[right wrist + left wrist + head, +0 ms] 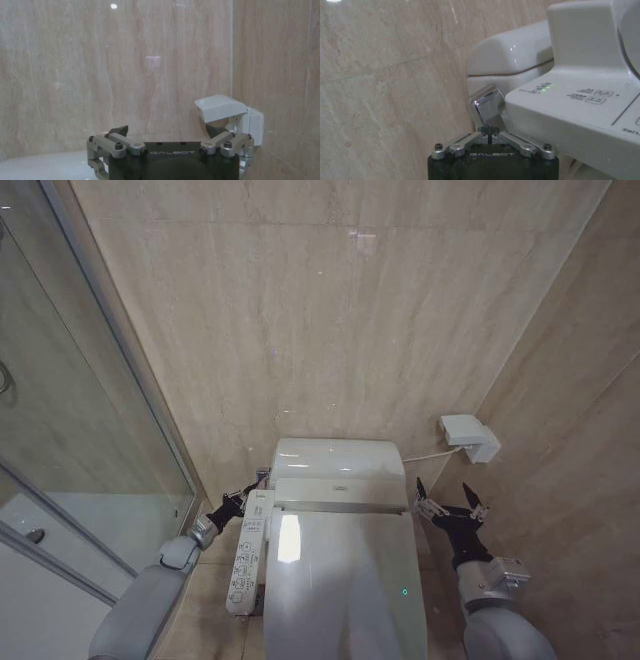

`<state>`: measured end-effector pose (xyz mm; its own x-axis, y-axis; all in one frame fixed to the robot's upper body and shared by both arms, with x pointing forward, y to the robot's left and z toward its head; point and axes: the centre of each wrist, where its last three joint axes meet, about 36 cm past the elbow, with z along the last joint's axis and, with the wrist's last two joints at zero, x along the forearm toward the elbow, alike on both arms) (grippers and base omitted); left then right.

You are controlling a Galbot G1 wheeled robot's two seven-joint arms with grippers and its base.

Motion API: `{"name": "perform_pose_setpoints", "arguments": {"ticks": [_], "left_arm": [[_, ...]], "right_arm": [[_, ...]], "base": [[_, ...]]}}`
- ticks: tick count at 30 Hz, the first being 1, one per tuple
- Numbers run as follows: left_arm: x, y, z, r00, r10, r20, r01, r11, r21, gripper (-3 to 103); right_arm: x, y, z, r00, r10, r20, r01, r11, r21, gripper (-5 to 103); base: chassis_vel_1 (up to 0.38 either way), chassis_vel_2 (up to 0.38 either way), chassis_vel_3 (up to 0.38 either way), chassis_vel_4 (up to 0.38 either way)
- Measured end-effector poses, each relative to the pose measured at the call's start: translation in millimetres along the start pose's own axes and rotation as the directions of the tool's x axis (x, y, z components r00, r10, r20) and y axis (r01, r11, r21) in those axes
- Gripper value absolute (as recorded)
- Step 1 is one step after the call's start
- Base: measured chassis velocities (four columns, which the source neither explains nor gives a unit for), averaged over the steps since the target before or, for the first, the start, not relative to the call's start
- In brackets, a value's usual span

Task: Open the toilet lid, clean the toilet bowl with a toilet brush, close the toilet lid, and flush.

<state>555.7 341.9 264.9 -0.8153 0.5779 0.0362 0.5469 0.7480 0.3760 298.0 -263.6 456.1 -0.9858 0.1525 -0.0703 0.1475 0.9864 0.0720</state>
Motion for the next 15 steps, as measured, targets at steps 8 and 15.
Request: {"name": "perform_pose_setpoints", "arguments": {"ticks": [8,15], "left_arm": [[-0.1,0.7,-0.8,1.0,-0.002,0.003,0.002,1.0,0.002,0],[-0.2,0.6,-2.4,1.0,0.003,0.009,-0.003,1.0,0.003,0]], "right_arm": [[0.0,0.0,0.0,1.0,0.0,0.0,0.0,1.0,0.0,100],[0.0,0.0,0.0,1.0,0.0,0.0,0.0,1.0,0.0,100]], "base": [[0.0,0.0,0.0,0.0],[0.0,0.0,0.0,0.0]]}}
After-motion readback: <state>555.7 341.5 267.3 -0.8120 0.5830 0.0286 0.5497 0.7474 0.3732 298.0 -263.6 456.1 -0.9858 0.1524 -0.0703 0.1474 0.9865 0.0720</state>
